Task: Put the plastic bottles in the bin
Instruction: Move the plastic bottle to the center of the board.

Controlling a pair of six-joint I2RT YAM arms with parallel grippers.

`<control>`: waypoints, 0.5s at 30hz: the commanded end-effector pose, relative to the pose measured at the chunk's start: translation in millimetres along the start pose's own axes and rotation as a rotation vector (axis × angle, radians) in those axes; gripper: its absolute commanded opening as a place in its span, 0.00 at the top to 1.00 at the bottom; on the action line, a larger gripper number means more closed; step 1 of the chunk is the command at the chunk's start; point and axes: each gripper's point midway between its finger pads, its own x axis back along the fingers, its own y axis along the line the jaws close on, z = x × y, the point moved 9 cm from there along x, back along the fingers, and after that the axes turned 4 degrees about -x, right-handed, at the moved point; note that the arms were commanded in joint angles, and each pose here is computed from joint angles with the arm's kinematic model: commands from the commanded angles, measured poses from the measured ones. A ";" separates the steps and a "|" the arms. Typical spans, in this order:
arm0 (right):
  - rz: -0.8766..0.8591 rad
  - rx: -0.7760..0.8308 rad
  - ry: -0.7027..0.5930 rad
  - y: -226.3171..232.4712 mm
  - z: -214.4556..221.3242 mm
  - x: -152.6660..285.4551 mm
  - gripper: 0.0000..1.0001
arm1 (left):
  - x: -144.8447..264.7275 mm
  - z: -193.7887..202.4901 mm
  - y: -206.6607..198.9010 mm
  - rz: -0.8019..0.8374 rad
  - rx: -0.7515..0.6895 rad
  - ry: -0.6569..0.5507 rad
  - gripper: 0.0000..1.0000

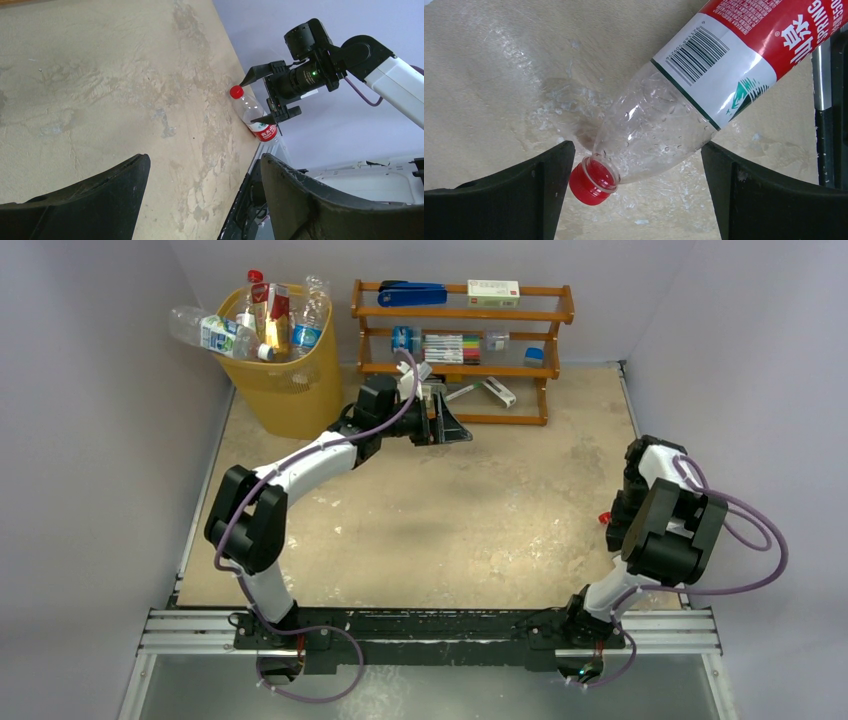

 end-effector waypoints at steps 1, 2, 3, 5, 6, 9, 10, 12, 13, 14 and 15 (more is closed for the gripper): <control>0.010 -0.009 -0.020 4.7 -1.9 -0.3 0.00 | -3.5 -13.7 -13.3 0.049 -0.071 -0.031 0.19; 0.016 -0.004 -0.021 6.2 -0.9 -2.2 0.00 | -3.9 -13.7 -13.6 0.053 -0.073 -0.031 0.19; 0.020 0.001 -0.023 7.1 0.0 -3.4 0.00 | -4.6 -13.4 -13.8 0.055 -0.074 -0.030 0.19; 0.020 0.011 -0.025 9.3 1.0 -5.9 0.00 | -5.8 -13.6 -15.5 0.067 -0.077 -0.030 0.19; 0.022 0.017 -0.028 10.0 1.2 -7.0 0.00 | -6.2 -13.5 -15.5 0.069 -0.077 -0.031 0.19; 0.024 0.041 -0.039 13.5 1.8 -9.1 0.04 | -7.9 -13.6 -16.8 0.077 -0.080 -0.031 0.19; 0.022 0.050 -0.042 14.6 1.9 -9.7 0.06 | -8.6 -13.0 -17.0 0.078 -0.080 -0.029 0.19; 0.025 0.067 -0.062 15.8 0.9 -12.0 0.13 | -9.7 -13.0 -17.1 0.078 -0.080 -0.028 0.19; 0.024 0.071 -0.068 15.9 0.8 -12.5 0.18 | -9.9 -13.3 -18.1 0.080 -0.081 -0.030 0.19; 0.025 0.076 -0.073 15.9 0.3 -13.3 0.23 | -10.1 -12.9 -17.8 0.078 -0.080 -0.029 0.19; 0.022 0.080 -0.080 16.3 -0.1 -13.6 0.28 | -10.2 -13.6 -19.2 0.082 -0.083 -0.030 0.19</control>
